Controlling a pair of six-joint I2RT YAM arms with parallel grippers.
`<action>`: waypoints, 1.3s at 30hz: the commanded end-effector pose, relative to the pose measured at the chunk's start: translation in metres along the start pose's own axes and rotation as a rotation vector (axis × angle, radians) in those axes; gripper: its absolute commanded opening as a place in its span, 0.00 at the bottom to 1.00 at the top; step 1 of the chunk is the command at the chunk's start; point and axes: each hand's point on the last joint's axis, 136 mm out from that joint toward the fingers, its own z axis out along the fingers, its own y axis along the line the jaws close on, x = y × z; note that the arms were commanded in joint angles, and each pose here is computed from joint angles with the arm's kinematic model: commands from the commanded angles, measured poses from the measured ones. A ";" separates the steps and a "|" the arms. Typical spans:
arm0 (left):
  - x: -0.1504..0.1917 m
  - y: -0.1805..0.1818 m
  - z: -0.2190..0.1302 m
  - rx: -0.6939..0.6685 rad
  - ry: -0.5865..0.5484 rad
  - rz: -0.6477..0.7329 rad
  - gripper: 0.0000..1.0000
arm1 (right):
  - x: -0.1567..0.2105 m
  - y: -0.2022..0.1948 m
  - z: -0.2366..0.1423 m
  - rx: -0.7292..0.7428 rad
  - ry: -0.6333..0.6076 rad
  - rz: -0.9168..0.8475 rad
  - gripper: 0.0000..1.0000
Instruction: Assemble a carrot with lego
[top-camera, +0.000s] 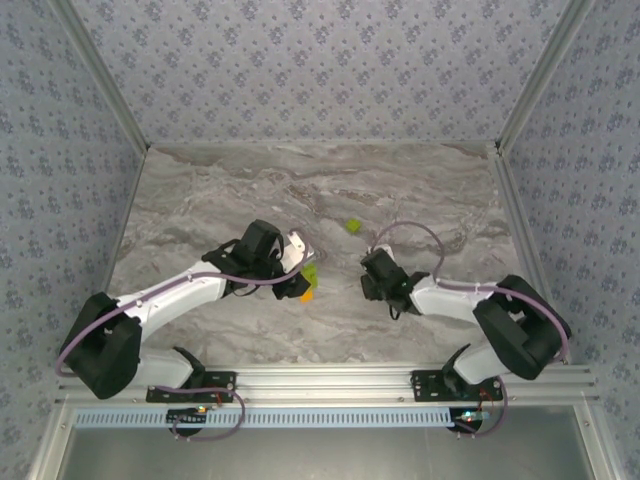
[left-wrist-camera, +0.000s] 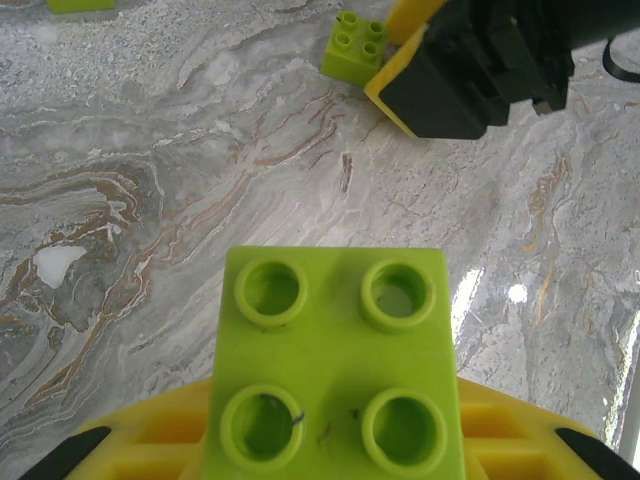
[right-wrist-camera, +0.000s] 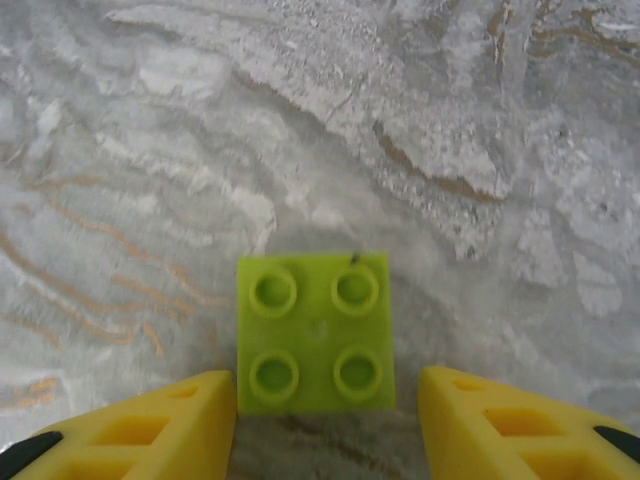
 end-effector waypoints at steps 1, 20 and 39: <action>-0.014 -0.001 -0.003 -0.002 -0.037 0.014 0.09 | 0.017 -0.005 0.001 0.030 -0.088 0.001 0.53; -0.013 0.002 -0.002 -0.015 -0.034 0.011 0.09 | 0.058 -0.006 0.053 0.129 -0.135 -0.109 0.47; -0.014 0.001 -0.004 -0.017 -0.038 0.012 0.09 | 0.013 0.013 0.001 -0.036 -0.112 -0.088 0.09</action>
